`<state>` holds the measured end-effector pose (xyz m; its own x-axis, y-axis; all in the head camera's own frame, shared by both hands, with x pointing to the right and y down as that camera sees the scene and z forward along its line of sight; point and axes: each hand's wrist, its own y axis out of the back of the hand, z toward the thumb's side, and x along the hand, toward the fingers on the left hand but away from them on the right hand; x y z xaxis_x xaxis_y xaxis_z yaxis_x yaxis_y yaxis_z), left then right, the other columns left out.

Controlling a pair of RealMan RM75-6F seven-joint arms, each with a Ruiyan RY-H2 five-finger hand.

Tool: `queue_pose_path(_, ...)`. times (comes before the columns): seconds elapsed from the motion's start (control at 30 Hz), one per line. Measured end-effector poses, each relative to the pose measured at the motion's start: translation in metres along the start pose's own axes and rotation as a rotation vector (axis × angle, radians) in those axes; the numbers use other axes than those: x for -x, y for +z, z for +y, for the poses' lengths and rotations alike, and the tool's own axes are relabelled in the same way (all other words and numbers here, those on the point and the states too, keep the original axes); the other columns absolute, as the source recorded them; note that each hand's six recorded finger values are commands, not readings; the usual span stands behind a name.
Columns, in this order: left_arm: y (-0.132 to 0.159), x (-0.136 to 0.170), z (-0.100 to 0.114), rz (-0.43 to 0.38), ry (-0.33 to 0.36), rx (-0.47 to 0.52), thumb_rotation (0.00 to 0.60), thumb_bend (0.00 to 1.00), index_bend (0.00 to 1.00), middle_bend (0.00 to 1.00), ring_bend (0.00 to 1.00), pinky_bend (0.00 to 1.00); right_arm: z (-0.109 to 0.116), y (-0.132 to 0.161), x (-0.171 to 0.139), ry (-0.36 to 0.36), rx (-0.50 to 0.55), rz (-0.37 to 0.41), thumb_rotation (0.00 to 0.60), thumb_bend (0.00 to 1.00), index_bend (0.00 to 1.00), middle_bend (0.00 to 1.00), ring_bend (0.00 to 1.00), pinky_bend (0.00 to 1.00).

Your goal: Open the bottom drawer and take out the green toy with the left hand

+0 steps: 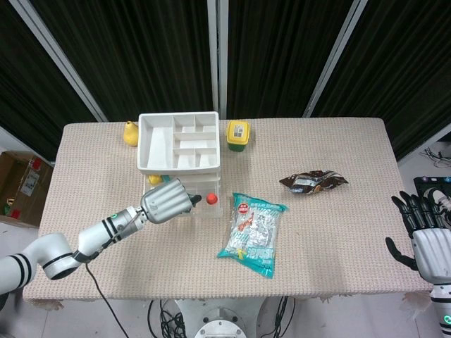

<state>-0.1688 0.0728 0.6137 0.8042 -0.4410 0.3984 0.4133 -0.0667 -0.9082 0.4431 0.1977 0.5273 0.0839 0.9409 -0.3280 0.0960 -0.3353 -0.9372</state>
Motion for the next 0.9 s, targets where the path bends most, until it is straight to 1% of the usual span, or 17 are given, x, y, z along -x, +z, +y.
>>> queue_pose_path(0.07,0.0,0.0,-0.001,0.0,-0.008,0.0,0.6,0.15,0.41,0.81,0.93,1.0,0.0,-0.001,0.0,-0.002,0.001,-0.003,0.6,0.29,0.0,0.0,0.0,0.0)
queue_pose_path(0.17,-0.001,-0.001,-0.002,0.001,-0.016,0.011,0.6,0.19,0.43,0.81,0.93,1.0,0.0,-0.001,0.0,0.0,0.002,-0.005,0.6,0.29,0.0,0.0,0.0,0.0)
queue_pose_path(0.27,0.002,-0.001,-0.003,-0.011,-0.026,0.03,0.6,0.27,0.45,0.8,0.93,1.0,-0.001,-0.001,0.001,0.001,0.003,-0.007,0.6,0.29,0.0,0.0,0.0,0.0)
queue_pose_path(0.33,0.003,-0.002,-0.002,-0.02,-0.03,0.037,0.6,0.32,0.48,0.81,0.93,1.0,-0.001,-0.002,0.001,0.001,0.004,-0.008,0.6,0.29,0.0,0.0,0.0,0.0)
queue_pose_path(0.4,0.003,-0.003,-0.001,-0.02,-0.024,0.038,0.6,0.38,0.53,0.81,0.93,1.0,-0.001,-0.002,0.001,0.0,0.004,-0.008,0.6,0.29,0.0,0.0,0.0,0.0)
queue_pose_path(0.47,0.001,-0.003,0.001,-0.01,-0.012,0.046,0.6,0.42,0.55,0.81,0.93,1.0,-0.001,-0.002,0.001,0.001,0.005,-0.01,0.6,0.29,0.0,0.0,0.0,0.0)
queue_pose_path(0.63,-0.008,0.002,0.008,0.027,0.025,0.06,0.6,0.43,0.55,0.81,0.93,1.0,0.0,-0.002,0.0,-0.004,0.006,-0.006,0.6,0.29,0.0,0.0,0.0,0.0)
queue_pose_path(0.8,-0.023,0.017,0.021,0.097,0.097,0.093,0.6,0.43,0.55,0.81,0.93,1.0,0.0,-0.001,0.001,-0.006,0.01,0.004,0.6,0.29,0.0,0.0,0.0,0.0)
queue_pose_path(0.9,-0.029,0.033,0.029,0.147,0.15,0.116,0.6,0.43,0.55,0.81,0.93,1.0,0.001,0.0,0.002,-0.009,0.013,0.014,0.6,0.29,0.0,0.0,0.0,0.0)
